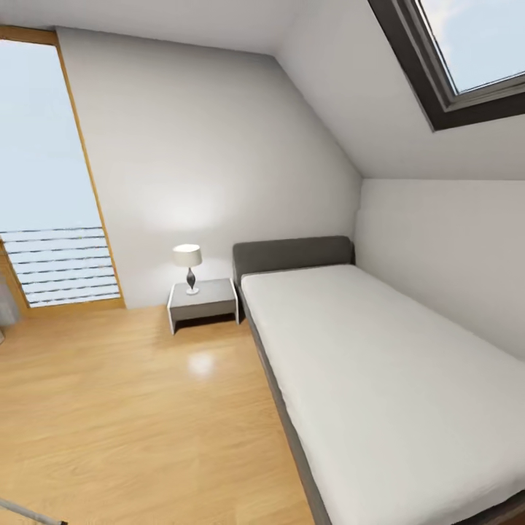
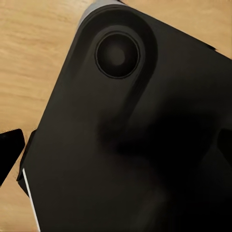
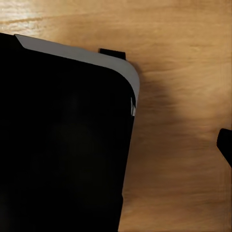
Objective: Attach the digital camera to the camera tripod in the bedroom.
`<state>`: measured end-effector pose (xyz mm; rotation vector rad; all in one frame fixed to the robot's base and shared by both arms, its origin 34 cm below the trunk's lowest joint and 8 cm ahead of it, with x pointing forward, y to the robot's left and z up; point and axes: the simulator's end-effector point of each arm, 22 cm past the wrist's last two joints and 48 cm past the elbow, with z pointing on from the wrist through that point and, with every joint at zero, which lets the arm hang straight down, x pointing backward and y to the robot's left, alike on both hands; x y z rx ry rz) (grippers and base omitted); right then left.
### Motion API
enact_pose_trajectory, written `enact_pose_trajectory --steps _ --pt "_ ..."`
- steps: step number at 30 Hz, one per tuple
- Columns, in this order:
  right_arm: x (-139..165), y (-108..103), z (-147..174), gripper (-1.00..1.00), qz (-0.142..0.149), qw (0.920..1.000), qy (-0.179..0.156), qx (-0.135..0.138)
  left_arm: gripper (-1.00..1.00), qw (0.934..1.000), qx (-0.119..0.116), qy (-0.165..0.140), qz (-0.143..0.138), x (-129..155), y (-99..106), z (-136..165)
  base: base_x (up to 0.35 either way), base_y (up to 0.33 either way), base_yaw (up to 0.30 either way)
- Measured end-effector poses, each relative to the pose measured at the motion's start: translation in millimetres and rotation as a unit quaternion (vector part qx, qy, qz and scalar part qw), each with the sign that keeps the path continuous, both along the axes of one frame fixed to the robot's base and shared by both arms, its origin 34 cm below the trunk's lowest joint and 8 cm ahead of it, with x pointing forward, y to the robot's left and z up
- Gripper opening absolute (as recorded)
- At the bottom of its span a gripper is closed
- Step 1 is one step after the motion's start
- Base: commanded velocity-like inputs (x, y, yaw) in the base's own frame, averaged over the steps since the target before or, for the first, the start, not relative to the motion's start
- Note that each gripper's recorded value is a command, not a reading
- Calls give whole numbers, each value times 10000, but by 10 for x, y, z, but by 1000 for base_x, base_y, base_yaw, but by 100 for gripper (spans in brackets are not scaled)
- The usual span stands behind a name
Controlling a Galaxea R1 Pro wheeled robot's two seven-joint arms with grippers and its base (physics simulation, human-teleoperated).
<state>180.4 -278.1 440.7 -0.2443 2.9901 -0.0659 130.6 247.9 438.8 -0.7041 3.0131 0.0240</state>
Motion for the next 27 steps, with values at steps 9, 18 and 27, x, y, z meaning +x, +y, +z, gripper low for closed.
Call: enact_pose_trajectory --steps 9,18,27 --pt "7 1 1 100 42 10000 -20 -4 100 10000 20 -4 -50 6 18 0 0 0 300" --pt "0 7 0 100 40 10000 -11 -1 100 9999 115 1 -91 3 162 1 0 0 300" --pt "2 16 1 100 42 10000 -19 7 100 9997 204 6 -92 -1 302 5 0 0 300"
